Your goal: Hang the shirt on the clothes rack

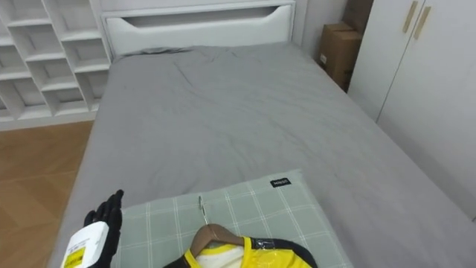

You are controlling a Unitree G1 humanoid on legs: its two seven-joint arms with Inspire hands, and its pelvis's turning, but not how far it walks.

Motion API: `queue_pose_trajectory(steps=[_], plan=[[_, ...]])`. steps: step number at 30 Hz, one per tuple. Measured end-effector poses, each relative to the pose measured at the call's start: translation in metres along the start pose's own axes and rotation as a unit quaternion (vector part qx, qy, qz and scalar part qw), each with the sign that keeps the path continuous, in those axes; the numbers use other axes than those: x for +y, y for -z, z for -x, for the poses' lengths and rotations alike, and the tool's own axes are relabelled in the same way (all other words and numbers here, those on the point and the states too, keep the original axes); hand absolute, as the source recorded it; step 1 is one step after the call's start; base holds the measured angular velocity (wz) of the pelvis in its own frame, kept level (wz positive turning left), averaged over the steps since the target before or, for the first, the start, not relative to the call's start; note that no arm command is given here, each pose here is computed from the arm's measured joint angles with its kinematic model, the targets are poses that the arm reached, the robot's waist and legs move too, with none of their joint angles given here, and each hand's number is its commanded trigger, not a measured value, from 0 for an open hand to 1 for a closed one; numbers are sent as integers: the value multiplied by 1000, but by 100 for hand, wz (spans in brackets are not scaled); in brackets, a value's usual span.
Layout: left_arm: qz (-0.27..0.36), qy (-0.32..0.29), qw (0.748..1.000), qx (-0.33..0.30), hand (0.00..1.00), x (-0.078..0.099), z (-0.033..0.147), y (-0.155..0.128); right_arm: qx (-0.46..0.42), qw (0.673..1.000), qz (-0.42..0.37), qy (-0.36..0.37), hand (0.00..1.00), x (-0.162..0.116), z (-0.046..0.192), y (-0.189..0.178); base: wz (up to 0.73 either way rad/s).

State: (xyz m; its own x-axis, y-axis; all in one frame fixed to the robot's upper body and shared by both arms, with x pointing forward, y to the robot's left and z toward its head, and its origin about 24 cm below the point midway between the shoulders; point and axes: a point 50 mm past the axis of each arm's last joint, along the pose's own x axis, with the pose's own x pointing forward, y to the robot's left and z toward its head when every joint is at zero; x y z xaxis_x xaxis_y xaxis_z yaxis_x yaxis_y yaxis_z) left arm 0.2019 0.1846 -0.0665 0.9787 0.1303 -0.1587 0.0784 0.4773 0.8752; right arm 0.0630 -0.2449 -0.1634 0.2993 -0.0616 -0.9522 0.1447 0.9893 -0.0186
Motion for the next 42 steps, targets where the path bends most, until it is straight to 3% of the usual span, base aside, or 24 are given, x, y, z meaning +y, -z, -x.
queue_pose_trajectory(steps=[18, 33, 42], plan=[[20, -23, 999, 22, 0, 20, -44, -4, -4, 1000, -14, 18, 0, 1, -2, -7, 1], [12, 6, 999, 49, 0, 9, -46, 3, -24, 999, 21, 18, 0, 12, -6, -29, 0], [20, 3, 999, 25, 0, 10, -54, -11, -25, 999, 41, 13, 0, 23, -9, -36, 3]])
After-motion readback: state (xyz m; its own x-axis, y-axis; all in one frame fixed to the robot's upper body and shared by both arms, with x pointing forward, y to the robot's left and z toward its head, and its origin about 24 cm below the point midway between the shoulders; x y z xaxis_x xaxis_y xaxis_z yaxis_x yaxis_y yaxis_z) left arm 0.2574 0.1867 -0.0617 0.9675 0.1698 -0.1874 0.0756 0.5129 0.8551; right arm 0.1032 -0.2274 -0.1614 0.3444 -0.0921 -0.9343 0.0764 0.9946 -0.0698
